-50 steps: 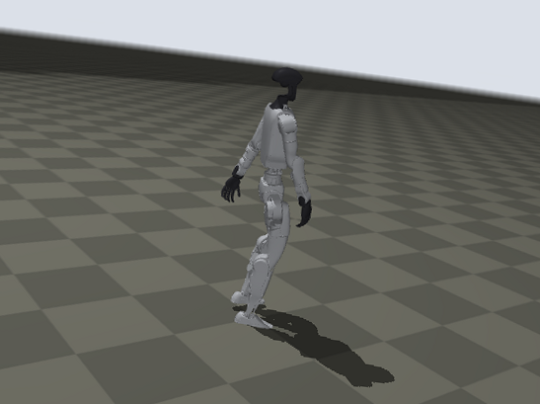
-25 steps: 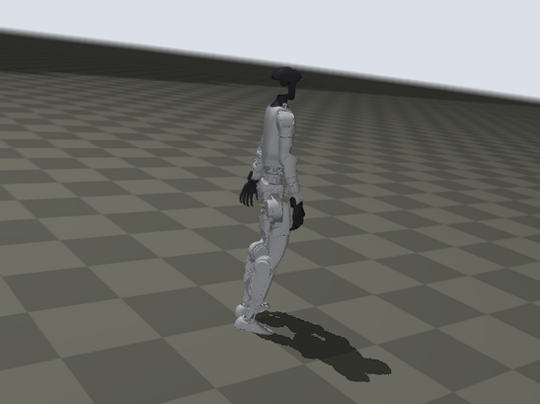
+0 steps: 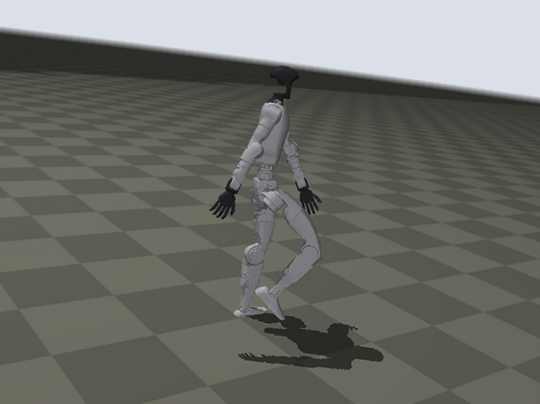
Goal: In place motions
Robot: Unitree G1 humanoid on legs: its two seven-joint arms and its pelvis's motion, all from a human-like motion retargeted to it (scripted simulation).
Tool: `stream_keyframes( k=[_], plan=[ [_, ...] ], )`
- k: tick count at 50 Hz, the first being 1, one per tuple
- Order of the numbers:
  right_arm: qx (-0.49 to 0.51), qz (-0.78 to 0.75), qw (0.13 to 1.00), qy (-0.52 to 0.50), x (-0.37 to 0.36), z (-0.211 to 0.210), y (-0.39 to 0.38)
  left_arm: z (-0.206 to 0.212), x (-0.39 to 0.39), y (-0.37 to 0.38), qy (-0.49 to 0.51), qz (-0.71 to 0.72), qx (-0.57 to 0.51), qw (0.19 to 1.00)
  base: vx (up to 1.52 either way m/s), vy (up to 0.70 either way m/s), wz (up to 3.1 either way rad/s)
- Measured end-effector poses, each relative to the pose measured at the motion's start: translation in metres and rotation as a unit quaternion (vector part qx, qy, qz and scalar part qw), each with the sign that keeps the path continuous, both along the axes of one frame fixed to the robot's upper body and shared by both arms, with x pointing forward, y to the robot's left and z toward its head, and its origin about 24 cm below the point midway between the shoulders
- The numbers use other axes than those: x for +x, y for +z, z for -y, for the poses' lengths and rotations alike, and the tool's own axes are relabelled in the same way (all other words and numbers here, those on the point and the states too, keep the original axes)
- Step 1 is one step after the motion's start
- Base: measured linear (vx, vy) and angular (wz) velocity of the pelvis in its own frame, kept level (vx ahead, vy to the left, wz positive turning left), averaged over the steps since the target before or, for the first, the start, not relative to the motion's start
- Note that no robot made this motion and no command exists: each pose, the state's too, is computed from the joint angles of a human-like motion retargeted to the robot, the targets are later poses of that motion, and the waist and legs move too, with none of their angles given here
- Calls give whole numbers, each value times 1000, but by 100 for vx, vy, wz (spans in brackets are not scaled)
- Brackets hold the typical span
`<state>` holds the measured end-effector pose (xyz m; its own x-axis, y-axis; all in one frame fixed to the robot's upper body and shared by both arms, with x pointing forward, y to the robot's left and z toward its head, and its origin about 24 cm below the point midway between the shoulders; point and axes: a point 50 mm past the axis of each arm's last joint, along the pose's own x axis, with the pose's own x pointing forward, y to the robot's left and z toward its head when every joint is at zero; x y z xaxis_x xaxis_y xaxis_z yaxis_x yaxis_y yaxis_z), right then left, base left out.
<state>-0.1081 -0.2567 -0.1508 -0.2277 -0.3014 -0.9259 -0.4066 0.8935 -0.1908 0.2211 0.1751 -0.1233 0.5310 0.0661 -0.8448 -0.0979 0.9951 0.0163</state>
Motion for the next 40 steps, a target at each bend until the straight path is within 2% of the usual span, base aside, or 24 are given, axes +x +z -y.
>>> stream_keyframes(
  k=[5,10,18,30,35,40],
  plan=[
    [-23,-32,999,-20,-16,3,7,6,39,25,-25,74,28,997,-2,1,-10],
    [-3,-18,1000,-6,-3,-1,1,8,32,20,-18,75,18,997,5,-4,-62],
    [71,72,993,56,67,-21,-19,7,-44,-23,33,-35,-39,998,3,-9,-55],
    [188,195,955,116,175,-82,-25,-14,-165,-51,-18,-251,-22,968,-7,-22,-27],
    [194,210,946,155,187,-86,-23,-9,-184,-53,-39,-288,-35,956,-4,-7,55],
    [181,175,958,141,161,-80,-27,-9,-180,-52,-58,-279,-31,958,-3,-9,23]
  ],
)
